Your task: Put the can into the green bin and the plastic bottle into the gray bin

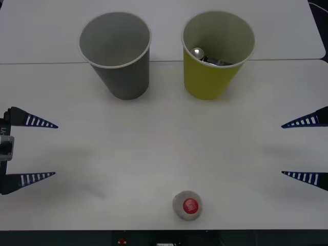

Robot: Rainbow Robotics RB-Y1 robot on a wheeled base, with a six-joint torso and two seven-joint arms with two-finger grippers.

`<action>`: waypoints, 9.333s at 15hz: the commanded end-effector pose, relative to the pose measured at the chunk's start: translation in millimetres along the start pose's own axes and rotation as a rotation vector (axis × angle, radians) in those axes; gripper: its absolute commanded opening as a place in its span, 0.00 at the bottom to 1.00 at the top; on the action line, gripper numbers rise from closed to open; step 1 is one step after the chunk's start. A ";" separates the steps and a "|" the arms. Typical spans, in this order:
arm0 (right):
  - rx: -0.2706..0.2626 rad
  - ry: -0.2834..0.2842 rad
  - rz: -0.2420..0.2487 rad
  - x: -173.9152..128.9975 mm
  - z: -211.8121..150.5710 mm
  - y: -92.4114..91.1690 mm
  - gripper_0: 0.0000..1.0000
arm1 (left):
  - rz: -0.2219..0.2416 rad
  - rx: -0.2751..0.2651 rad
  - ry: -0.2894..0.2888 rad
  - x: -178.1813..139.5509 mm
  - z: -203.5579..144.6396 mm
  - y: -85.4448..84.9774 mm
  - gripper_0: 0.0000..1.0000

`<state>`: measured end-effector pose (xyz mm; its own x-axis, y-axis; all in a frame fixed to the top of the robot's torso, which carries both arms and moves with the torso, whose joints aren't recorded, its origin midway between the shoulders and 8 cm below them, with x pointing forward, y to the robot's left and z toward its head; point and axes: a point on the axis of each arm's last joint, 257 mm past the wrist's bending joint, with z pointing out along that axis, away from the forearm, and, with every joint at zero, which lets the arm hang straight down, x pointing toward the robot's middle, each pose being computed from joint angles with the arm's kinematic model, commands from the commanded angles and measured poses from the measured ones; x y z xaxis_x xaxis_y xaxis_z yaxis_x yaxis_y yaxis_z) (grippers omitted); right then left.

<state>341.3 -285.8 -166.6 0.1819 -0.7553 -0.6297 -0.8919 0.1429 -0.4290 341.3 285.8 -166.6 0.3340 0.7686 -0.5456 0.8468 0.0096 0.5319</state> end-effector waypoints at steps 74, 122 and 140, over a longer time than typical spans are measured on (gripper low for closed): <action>-0.219 -0.588 0.224 -116.2 176.3 107.9 0.00 | 0.000 0.000 0.000 0.0 0.0 0.0 1.00; 0.117 -0.258 0.574 -386.7 195.1 -259.4 0.00 | 0.000 0.000 0.000 0.0 0.0 0.0 1.00; 0.161 -0.311 0.566 -413.9 228.3 -277.5 1.00 | 0.000 0.000 0.000 0.0 0.0 0.0 1.00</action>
<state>608.6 133.3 66.3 -0.1610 -0.3162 -0.9349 -0.8154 0.5764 -0.0546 341.3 285.8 -166.6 0.3340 0.7686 -0.5456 0.8468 0.0096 0.5319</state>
